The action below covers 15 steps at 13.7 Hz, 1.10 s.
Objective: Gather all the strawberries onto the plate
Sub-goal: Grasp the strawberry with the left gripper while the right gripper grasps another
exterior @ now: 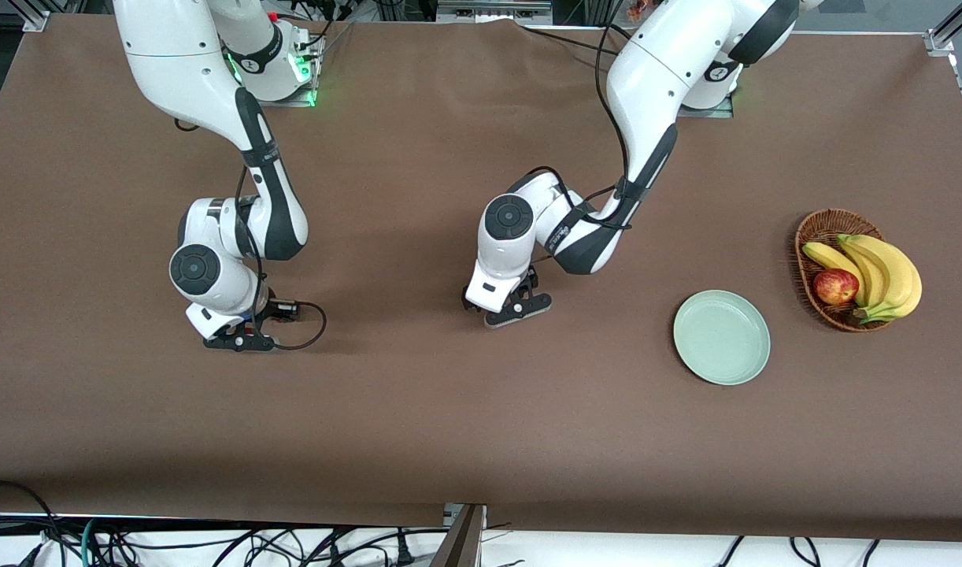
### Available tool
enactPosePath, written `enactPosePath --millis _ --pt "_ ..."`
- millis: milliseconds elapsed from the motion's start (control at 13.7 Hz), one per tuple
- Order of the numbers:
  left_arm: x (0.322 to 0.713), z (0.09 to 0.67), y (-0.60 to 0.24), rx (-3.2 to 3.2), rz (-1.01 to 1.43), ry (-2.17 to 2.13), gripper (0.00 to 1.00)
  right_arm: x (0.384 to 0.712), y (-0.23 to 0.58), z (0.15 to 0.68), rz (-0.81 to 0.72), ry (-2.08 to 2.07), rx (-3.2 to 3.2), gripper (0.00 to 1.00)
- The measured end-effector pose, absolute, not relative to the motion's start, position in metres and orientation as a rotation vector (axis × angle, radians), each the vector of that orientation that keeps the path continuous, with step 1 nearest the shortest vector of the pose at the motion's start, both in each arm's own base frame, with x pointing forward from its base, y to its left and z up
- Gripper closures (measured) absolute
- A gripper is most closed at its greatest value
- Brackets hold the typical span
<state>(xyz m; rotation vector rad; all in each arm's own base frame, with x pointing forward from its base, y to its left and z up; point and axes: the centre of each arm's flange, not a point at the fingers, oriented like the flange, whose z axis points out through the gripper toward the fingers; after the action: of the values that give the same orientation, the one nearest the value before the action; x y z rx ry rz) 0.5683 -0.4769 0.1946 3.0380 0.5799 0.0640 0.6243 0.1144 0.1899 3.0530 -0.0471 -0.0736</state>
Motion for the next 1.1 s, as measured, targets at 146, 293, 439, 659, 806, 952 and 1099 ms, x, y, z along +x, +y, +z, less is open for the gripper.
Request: enactPosePath --millis 146,293,439,659,806,952,1099 --pt "0.568 0.190 -0.476 3.043 0.059 0.583 0.02 0.624 0.114 0.190 -0.075 -0.043 3.053 0.44" --pt "0.567 0.187 -0.476 3.046 0.055 0.582 0.17 0.624 0.114 0.190 -0.075 -0.040 3.055 0.45" --pt "0.566 0.186 -0.476 3.048 0.053 0.579 0.39 0.624 0.114 0.190 -0.075 -0.043 3.058 0.49" --pt "0.567 0.185 -0.476 3.062 0.055 0.516 0.68 0.625 0.115 0.193 -0.066 -0.043 3.062 0.63" --pt "0.567 0.185 -0.476 3.068 0.058 0.481 0.70 0.628 0.118 0.197 -0.044 -0.038 3.067 0.64" --pt "0.569 0.189 -0.476 3.069 0.062 0.469 0.70 0.637 0.127 0.211 0.005 -0.022 3.081 0.64" --pt "0.575 0.201 -0.472 3.090 0.065 0.421 0.70 0.646 0.146 0.227 0.060 0.007 3.101 0.64"
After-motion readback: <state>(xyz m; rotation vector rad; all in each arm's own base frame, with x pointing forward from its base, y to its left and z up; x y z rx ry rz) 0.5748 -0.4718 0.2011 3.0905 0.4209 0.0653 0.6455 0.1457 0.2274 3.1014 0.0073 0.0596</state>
